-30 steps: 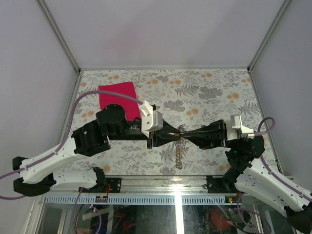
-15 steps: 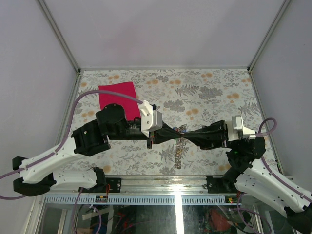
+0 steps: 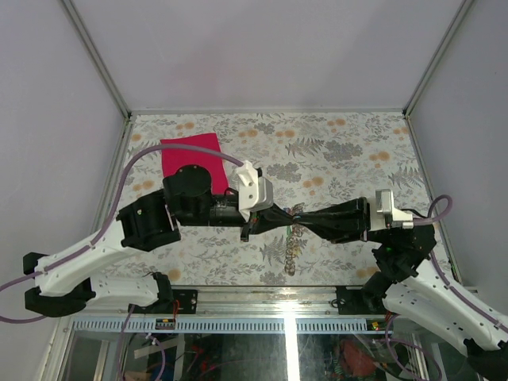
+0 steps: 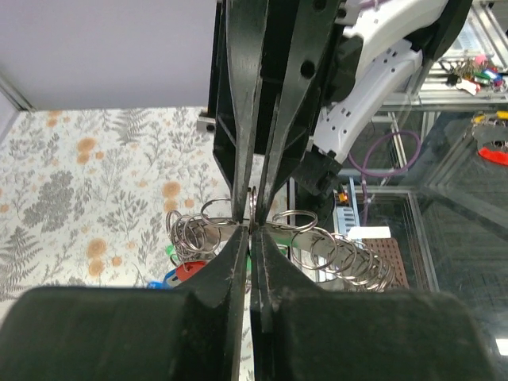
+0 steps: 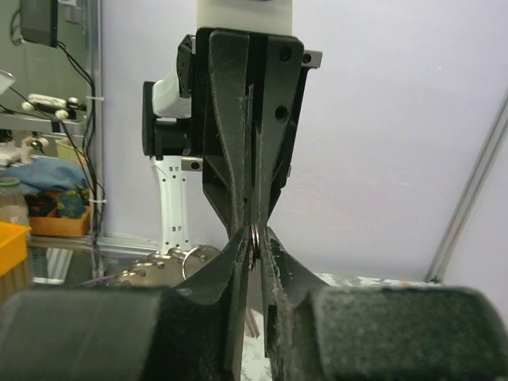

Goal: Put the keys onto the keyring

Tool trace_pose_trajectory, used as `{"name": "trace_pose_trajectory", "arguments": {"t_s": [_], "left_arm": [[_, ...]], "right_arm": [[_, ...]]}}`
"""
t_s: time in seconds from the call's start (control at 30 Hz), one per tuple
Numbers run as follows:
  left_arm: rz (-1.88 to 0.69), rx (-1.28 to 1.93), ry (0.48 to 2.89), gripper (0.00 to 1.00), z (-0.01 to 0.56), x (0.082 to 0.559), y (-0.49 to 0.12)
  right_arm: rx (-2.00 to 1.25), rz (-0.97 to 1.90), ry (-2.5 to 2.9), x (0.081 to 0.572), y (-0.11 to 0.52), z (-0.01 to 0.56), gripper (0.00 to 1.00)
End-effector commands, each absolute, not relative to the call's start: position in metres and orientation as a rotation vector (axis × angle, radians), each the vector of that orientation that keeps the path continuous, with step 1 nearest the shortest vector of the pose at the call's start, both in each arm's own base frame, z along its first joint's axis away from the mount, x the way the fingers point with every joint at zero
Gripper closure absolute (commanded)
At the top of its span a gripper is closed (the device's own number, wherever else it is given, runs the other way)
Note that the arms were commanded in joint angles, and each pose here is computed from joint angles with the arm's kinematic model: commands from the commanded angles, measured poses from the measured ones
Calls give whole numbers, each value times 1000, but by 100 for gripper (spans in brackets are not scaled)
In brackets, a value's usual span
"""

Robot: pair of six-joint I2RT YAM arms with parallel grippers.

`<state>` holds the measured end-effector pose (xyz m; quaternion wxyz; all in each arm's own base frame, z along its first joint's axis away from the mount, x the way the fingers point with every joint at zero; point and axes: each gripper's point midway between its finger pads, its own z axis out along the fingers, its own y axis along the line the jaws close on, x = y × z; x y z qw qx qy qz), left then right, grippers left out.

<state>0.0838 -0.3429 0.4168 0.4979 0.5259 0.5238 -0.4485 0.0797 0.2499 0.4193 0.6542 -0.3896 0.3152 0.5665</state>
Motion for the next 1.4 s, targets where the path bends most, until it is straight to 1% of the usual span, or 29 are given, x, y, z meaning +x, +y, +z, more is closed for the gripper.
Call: {"name": "trace_pose_trajectory", "arguments": {"t_s": [0.0,0.1,0.27,0.47,0.67,1.13,1.37], "left_arm": [[-1018,1304,1296,100,422,88,-338],[-969,1339,1342,100,414,92,-333],[-871,1424,1439,100,396,99,-329],[-787,1543,1557,100,374,104,-328],[-762,1633,1612,100,359,101,-328],[-801,1675,1603,100,356,94,-332],[-810,1680,1600,100,357,92,-333]], "right_arm": [[-931,1118,700,81,239,438,81],[-992,1027,789,89,238,425,74],[-1137,914,952,101,238,398,68],[-1226,886,1018,106,243,374,64],[-1273,879,1012,107,247,366,65],[-1374,937,914,93,256,358,65],[-1406,948,871,92,261,357,70]]}}
